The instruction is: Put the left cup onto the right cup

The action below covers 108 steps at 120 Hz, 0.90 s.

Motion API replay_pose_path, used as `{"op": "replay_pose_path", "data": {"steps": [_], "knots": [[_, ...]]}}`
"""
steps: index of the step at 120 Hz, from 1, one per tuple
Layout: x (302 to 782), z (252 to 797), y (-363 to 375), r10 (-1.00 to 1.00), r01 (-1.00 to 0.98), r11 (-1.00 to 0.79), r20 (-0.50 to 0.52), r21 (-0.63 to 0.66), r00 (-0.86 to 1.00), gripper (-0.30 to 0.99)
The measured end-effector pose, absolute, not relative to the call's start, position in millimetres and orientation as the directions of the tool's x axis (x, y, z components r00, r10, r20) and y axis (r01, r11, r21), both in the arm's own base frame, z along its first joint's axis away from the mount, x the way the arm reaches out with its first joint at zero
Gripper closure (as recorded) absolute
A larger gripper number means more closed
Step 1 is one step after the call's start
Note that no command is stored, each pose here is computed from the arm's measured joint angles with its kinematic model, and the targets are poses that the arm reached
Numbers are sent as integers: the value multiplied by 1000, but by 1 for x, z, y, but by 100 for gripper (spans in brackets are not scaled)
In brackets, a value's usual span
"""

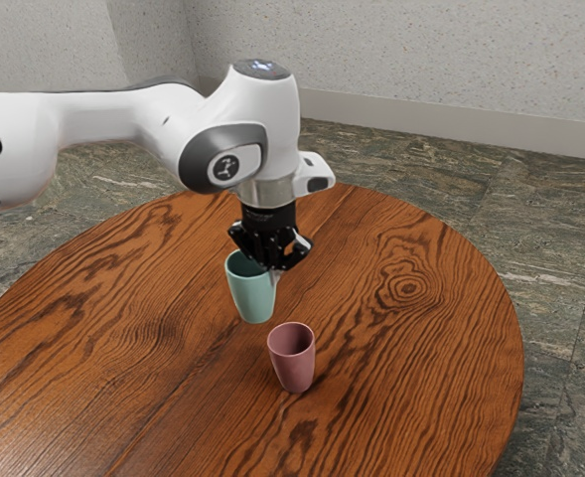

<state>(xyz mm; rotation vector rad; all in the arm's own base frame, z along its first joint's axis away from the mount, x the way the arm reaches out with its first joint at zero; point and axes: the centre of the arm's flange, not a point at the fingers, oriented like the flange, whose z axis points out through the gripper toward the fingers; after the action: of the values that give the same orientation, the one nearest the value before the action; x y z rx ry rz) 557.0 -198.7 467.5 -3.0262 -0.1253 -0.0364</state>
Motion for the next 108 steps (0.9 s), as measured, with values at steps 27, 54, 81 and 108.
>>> {"op": "replay_pose_path", "data": {"steps": [27, 54, 81, 108], "knots": [[555, 468, -212, 75, 80, -990, 39, -116, 996, 79], [553, 465, -221, 79, 83, -990, 38, -116, 996, 79], [551, 467, -229, 86, 90, -990, 44, -112, 995, 79], [550, 467, -233, 94, 99, -989, 44, -111, 995, 79]]}}
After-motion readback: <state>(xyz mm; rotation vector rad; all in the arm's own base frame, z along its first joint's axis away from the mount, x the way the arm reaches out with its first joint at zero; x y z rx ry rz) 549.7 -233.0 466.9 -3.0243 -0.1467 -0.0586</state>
